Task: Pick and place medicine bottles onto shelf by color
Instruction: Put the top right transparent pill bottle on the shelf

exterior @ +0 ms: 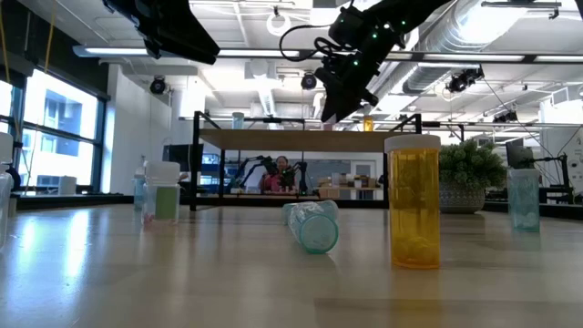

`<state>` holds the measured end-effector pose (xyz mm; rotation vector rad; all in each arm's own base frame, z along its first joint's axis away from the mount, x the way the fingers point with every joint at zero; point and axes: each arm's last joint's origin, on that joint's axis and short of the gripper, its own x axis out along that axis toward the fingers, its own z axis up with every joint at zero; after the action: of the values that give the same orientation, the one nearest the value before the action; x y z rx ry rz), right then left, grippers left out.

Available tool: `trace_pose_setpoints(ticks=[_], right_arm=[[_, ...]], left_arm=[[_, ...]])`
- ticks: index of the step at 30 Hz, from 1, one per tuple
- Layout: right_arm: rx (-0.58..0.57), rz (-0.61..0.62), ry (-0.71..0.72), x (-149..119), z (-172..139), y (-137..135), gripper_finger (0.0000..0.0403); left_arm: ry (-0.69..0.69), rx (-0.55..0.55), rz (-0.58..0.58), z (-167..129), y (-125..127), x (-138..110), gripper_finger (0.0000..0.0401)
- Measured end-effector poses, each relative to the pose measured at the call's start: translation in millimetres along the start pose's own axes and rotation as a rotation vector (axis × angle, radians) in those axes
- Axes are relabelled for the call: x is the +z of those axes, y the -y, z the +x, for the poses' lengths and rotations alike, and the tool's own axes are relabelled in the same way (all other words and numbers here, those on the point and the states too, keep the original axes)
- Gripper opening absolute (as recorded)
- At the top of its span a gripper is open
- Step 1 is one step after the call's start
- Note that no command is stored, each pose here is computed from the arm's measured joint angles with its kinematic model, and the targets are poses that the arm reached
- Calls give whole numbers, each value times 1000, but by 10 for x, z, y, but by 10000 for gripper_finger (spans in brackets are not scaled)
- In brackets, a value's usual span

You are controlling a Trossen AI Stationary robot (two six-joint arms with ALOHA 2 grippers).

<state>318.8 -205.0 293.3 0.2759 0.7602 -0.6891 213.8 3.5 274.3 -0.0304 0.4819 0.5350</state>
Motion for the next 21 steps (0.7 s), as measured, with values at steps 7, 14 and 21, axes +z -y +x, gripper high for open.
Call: trace_pose_setpoints(ticks=[7, 14, 21], right_arm=[[-7, -4, -1, -2, 0, 2, 127], [-6, -12, -1, -2, 0, 2, 162], [-4, -17, 14, 9, 7, 0, 203]], left_arm=[[0, 0, 0, -1, 1, 1, 186], [0, 0, 0, 0, 0, 0, 186], [0, 0, 0, 0, 0, 0, 186]])
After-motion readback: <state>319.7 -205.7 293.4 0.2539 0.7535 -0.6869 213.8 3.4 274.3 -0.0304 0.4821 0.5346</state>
